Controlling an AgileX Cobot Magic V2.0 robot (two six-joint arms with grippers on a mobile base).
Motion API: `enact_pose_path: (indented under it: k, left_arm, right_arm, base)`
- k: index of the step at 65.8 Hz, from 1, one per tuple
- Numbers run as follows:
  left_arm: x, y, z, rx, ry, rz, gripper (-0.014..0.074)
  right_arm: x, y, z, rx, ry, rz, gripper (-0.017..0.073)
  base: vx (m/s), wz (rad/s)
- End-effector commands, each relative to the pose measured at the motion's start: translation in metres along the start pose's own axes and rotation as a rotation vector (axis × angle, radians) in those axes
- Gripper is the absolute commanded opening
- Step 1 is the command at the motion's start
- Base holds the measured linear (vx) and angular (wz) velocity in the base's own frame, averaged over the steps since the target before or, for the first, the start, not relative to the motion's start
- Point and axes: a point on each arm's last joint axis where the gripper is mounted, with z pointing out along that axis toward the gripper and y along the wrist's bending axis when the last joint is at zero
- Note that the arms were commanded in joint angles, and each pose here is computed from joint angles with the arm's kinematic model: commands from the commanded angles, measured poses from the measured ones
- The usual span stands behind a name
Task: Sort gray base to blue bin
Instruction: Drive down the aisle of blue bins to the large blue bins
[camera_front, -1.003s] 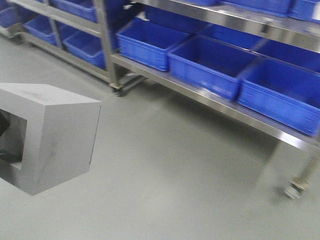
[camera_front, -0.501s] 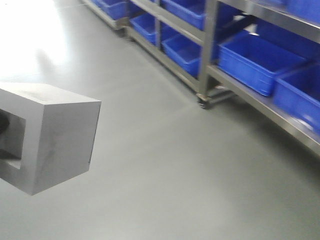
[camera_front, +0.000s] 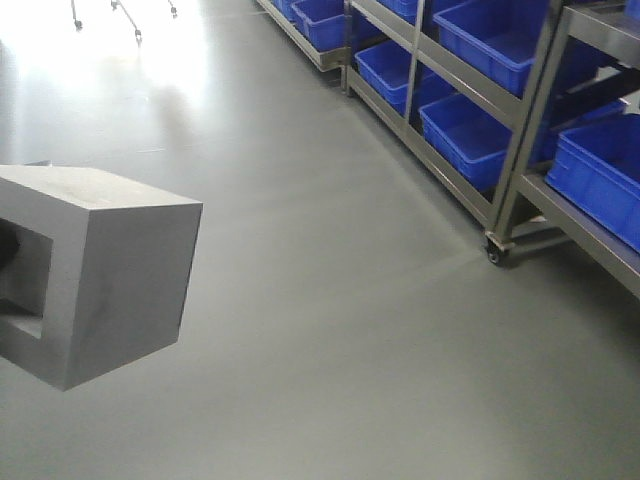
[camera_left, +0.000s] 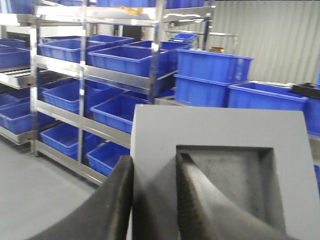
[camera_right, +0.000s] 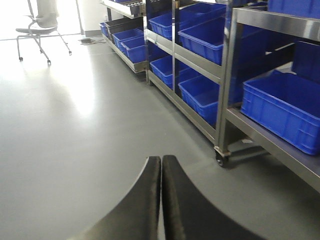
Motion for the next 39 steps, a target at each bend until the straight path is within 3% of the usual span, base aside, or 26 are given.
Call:
enact_pose_path:
  k: [1,39]
  left_arm:
    - [-0.0198,-0.0050,-0.0014,0.038,-0.136,-0.014,-0.0007]
    - [-0.0198,-0.0050,-0.0014,0.038,-0.136,-0.014,-0.0007]
  right_arm:
    - [-0.0052,-0.0002,0.0012,0.004,-0.053,-0.018,-0.0005]
    - [-0.0052,-0.0002,0.0012,0.004,-0.053,-0.018,-0.0005]
  base:
    - [0.42,0.20]
    - [0.41,0.20]
